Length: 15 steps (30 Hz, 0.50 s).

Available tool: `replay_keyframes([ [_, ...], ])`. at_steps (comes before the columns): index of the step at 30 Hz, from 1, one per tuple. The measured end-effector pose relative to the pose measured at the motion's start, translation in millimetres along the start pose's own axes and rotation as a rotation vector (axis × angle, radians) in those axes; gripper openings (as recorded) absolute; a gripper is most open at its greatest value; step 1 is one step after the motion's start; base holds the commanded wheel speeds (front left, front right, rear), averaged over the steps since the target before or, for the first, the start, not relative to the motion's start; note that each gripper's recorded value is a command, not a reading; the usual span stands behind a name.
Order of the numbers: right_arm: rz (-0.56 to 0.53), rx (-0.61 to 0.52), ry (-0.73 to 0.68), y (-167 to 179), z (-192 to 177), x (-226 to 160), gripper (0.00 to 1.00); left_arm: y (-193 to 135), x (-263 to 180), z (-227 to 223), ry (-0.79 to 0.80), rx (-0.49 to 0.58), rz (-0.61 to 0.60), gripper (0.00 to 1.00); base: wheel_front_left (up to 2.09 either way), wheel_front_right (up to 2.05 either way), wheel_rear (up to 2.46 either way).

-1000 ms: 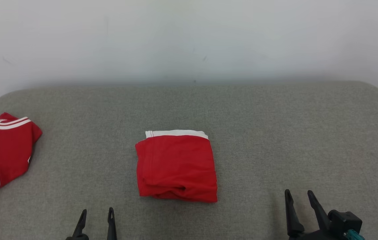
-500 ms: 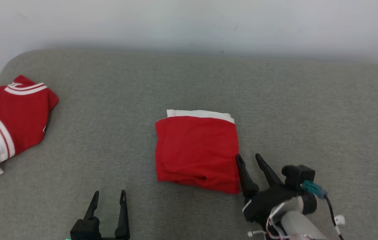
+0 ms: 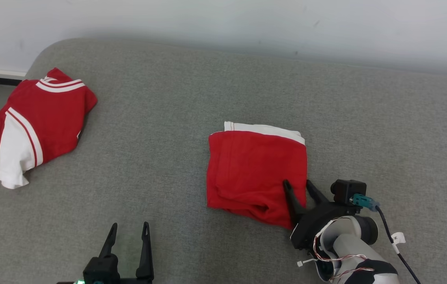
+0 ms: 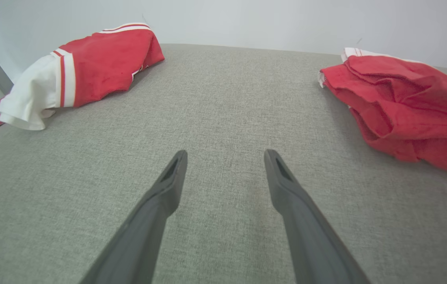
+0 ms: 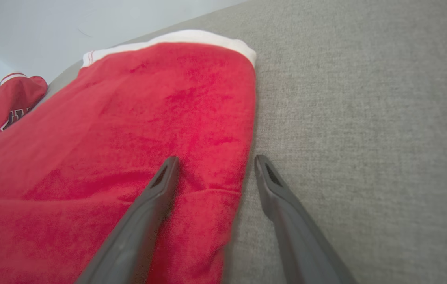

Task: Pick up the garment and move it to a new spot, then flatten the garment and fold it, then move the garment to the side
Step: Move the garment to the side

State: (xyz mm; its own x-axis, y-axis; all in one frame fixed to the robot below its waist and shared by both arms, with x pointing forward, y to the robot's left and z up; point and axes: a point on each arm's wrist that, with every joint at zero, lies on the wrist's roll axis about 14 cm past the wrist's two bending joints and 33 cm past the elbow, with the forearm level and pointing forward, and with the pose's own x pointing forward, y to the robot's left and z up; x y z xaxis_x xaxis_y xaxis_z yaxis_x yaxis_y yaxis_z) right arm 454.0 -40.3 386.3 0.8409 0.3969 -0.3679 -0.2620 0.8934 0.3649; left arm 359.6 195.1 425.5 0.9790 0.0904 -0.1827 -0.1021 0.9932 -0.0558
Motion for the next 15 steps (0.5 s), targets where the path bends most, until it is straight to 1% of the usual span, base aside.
replay_keyframes([
  [1,0.002,-0.002,-0.002,0.4,0.3,-0.8,0.00,-0.7,0.5,0.5,-0.001,0.000,-0.002,1.00,0.00,0.00,0.00],
  [8,-0.042,0.018,-0.063,-13.3,13.9,-14.9,0.00,-15.8,8.3,9.4,-0.029,0.009,-0.054,1.00,0.00,0.00,0.00],
  [11,-0.089,0.026,-0.113,-31.1,25.4,-28.2,0.00,-29.1,12.6,12.1,-0.039,0.021,-0.099,1.00,0.00,0.00,0.00],
  [15,-0.170,0.034,-0.158,-59.1,28.6,-55.1,0.00,-53.3,19.3,14.9,-0.047,0.023,-0.174,1.00,0.00,0.00,0.00],
])
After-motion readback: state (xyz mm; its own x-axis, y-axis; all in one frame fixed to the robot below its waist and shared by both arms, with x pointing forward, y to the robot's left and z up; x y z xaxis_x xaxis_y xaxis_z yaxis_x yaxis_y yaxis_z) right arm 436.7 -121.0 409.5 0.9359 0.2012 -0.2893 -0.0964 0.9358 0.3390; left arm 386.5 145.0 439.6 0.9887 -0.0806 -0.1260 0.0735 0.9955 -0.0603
